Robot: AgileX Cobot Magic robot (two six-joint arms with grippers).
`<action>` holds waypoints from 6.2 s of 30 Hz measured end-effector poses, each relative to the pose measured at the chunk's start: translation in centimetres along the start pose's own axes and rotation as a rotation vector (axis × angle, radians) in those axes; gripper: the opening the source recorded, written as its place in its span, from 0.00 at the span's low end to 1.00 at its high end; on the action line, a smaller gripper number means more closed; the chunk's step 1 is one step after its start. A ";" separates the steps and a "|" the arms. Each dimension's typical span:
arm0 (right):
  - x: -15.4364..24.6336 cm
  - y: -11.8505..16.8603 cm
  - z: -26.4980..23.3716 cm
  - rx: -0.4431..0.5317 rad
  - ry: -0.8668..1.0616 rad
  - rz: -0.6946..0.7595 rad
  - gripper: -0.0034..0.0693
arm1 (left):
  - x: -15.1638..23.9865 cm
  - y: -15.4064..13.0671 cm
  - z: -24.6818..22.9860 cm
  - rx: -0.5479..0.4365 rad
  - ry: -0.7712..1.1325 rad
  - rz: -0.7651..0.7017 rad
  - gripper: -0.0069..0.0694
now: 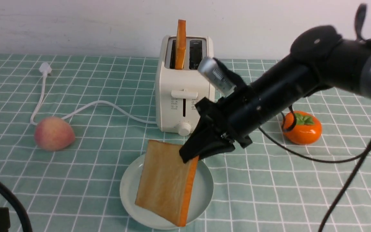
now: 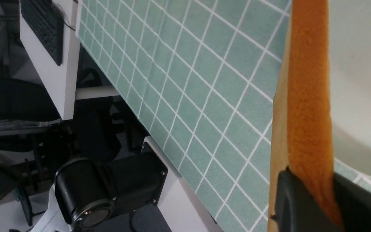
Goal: Take toasted bread from bread machine on blue coffee table place on plate.
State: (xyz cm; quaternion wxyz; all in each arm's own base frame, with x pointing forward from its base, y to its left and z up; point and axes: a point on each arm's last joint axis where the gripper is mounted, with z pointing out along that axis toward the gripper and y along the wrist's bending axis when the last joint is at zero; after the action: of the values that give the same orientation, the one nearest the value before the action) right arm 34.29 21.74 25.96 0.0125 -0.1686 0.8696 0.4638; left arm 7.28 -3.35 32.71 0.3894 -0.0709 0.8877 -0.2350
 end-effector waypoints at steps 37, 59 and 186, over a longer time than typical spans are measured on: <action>2.8 11.7 -19.3 0.834 -0.529 -0.237 0.20 | -1.8 -0.5 1.6 0.041 -0.012 -0.040 0.07; 32.9 6.0 -18.1 0.687 -1.134 -0.279 0.04 | -19.8 -12.8 17.7 0.130 0.102 0.276 0.07; 34.6 3.5 -18.0 0.913 -1.041 -0.250 0.17 | -12.0 0.6 13.9 -0.177 0.341 0.047 0.17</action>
State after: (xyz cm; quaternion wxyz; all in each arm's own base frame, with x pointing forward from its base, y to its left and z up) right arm 3.05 -0.83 32.84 0.5498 -0.0014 0.8325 0.0680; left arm 25.59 -4.15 32.18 0.2309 -0.0434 0.9595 -0.1554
